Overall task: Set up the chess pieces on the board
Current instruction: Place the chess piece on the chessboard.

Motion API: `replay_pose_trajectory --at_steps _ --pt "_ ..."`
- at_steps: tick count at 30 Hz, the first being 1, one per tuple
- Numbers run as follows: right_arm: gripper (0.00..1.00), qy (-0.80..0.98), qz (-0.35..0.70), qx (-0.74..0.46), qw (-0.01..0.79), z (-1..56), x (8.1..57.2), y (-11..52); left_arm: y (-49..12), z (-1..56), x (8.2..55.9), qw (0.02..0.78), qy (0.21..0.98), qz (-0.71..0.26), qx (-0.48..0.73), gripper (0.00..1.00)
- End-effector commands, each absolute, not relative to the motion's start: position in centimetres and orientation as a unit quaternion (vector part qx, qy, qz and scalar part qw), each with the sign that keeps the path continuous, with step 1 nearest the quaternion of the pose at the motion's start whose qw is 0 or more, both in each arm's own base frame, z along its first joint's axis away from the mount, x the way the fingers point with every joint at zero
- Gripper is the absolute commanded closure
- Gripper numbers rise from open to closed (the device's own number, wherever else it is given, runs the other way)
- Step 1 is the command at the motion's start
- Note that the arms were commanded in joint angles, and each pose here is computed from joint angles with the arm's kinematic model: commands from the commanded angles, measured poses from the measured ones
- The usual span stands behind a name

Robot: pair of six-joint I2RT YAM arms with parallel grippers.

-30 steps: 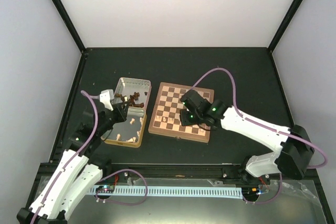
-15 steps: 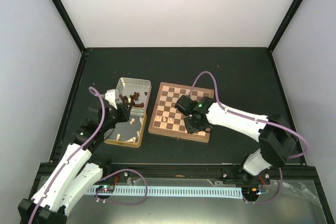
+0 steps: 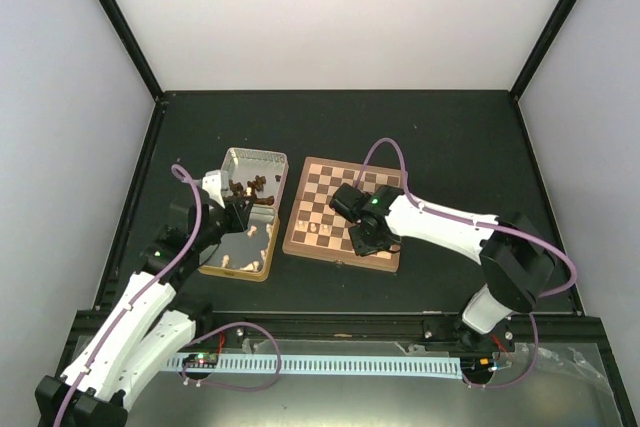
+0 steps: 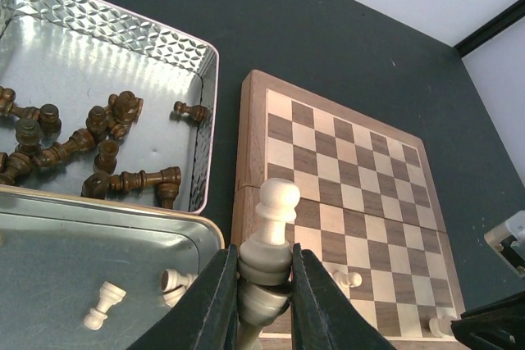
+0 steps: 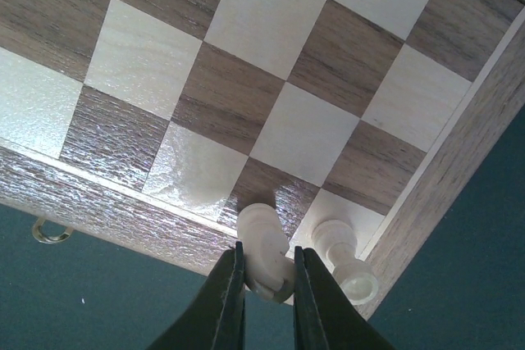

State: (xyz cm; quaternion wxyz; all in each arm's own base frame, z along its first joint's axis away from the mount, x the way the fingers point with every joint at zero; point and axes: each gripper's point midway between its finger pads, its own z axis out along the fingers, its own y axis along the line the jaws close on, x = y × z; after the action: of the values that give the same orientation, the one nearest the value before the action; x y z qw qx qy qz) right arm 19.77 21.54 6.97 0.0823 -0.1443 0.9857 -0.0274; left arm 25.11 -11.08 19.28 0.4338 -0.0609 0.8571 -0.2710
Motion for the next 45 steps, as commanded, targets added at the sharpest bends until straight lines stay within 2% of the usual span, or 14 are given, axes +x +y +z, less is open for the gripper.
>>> replay_pose_trajectory --at_steps 1,14,19,25,28,32,36,40,45 --pt "0.94 0.984 -0.028 -0.147 0.092 6.9 20.3 21.7 -11.3 20.0 25.4 0.444 0.849 -0.281 -0.056 0.95" --pt "0.86 0.983 -0.049 -0.152 0.09 5.9 20.2 20.9 -11.4 19.8 25.2 0.438 0.851 -0.284 -0.056 0.95" --pt "0.75 0.983 -0.036 -0.151 0.1 6.9 20.4 21.3 -11.5 19.9 25.1 0.437 0.85 -0.287 -0.055 0.95" --pt "0.56 0.981 -0.004 -0.129 0.145 10.5 21.4 22.0 -12.0 20.4 25.0 0.436 0.848 -0.298 -0.045 0.94" --pt "0.5 0.979 0.013 -0.118 0.167 12.1 21.8 22.3 -12.7 21.0 24.8 0.437 0.843 -0.314 -0.027 0.94" --pt "0.48 0.965 0.1 -0.117 0.213 15.5 22.5 24.8 -14.6 22.6 24.4 0.439 0.823 -0.361 0.017 0.94" --pt "0.41 0.912 0.268 -0.137 0.28 22.1 22.9 29.8 -16.6 24.3 23.5 0.441 0.794 -0.413 0.072 0.95" --pt "0.35 0.836 0.415 -0.165 0.319 28.3 22.7 34.4 -16.8 25.4 23.3 0.462 0.777 -0.416 0.095 0.95" --pt "0.34 0.801 0.473 -0.181 0.319 31.9 23.3 37.7 -16.6 26.2 23.1 0.486 0.764 -0.41 0.109 0.95"
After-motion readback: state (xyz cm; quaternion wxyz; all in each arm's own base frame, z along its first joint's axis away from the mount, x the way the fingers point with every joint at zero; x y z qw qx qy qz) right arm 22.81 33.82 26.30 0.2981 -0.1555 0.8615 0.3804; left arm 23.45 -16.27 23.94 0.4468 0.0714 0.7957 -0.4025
